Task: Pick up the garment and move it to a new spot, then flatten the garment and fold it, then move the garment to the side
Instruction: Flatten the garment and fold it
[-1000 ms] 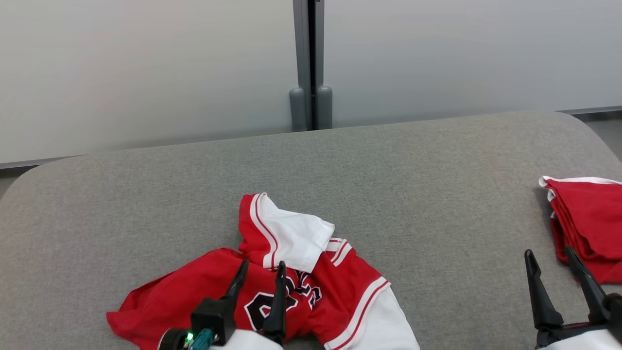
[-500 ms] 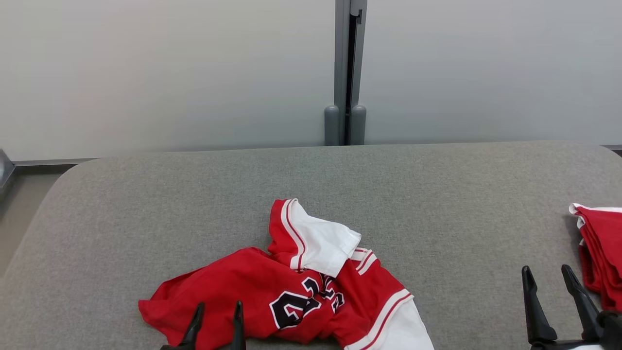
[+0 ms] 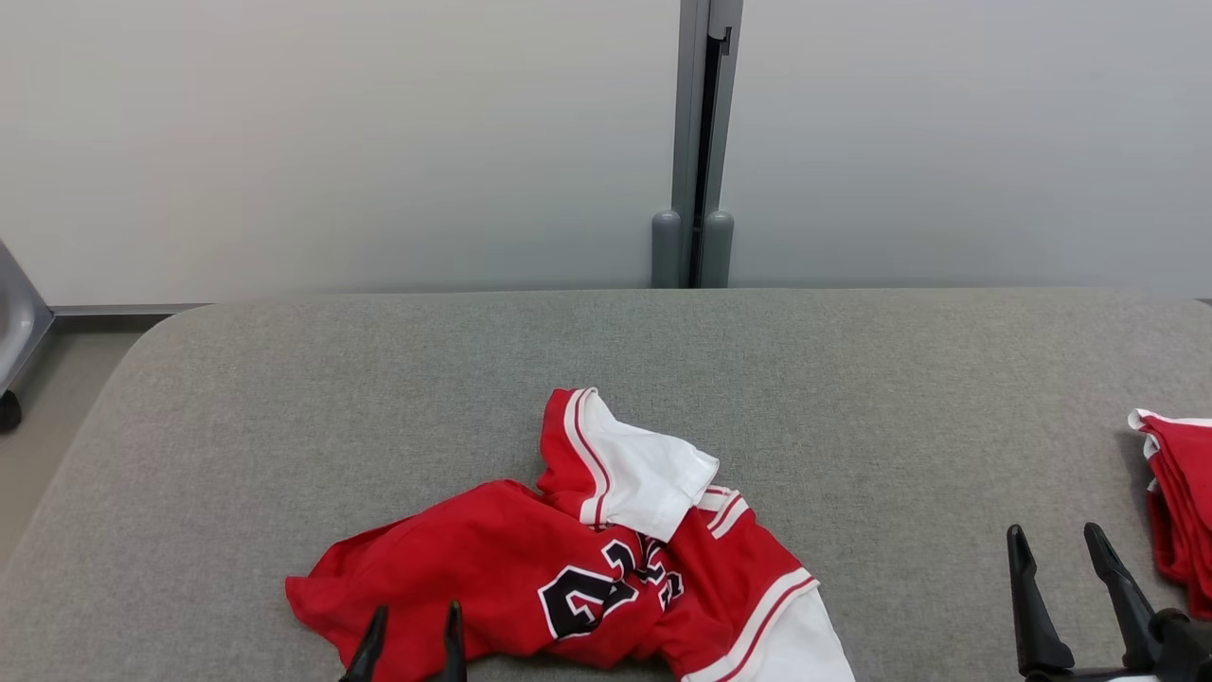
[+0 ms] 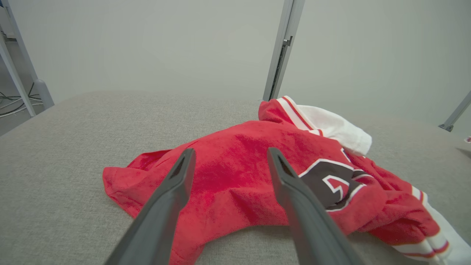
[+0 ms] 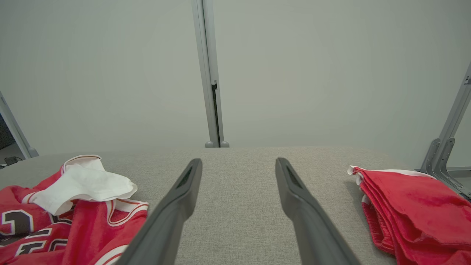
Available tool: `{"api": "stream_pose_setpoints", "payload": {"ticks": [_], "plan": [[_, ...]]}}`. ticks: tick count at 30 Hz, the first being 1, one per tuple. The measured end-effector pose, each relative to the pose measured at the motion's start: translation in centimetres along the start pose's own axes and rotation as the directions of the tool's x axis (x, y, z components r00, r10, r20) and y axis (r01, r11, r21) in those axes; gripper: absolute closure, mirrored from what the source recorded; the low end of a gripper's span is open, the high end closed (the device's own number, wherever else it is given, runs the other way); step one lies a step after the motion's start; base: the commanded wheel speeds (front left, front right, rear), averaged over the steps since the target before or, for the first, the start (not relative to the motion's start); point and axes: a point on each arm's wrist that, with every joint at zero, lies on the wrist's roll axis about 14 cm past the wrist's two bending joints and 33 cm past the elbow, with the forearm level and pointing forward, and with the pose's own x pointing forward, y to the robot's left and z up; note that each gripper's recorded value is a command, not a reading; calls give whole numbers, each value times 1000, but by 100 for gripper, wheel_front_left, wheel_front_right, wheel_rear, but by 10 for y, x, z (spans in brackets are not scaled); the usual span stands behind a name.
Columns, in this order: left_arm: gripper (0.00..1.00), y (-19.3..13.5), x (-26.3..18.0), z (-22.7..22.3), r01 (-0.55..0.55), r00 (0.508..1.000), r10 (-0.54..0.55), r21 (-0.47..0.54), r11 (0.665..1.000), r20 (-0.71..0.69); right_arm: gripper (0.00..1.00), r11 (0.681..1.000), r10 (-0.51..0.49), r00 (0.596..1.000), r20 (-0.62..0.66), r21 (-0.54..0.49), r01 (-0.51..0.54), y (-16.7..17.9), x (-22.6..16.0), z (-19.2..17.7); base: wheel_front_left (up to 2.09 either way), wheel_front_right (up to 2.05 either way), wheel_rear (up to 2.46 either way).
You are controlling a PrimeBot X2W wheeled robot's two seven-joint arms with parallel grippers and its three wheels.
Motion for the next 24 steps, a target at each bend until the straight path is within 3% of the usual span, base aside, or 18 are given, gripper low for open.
{"api": "stream_pose_setpoints", "payload": {"ticks": [12,20,21,22,24], "plan": [[0,-26,30,-12,105,992,-101,53,993,-81,0,1000,-27,999,-26,-3,27,-13,-1,-7,0,0,0],[0,-39,62,-39,158,958,-118,138,978,-262,0,999,-36,998,-50,-4,35,-21,5,-13,0,0,0],[45,-44,68,-51,186,936,-131,144,972,-328,0,999,-42,998,-55,-5,42,-25,9,-14,0,0,0],[100,-44,68,-51,186,936,-131,144,972,-328,0,999,-42,998,-55,-5,42,-25,9,-14,0,0,0],[100,-50,73,-64,220,907,-147,146,964,-395,0,999,-52,997,-63,-3,52,-29,10,-17,0,0,0]]}}
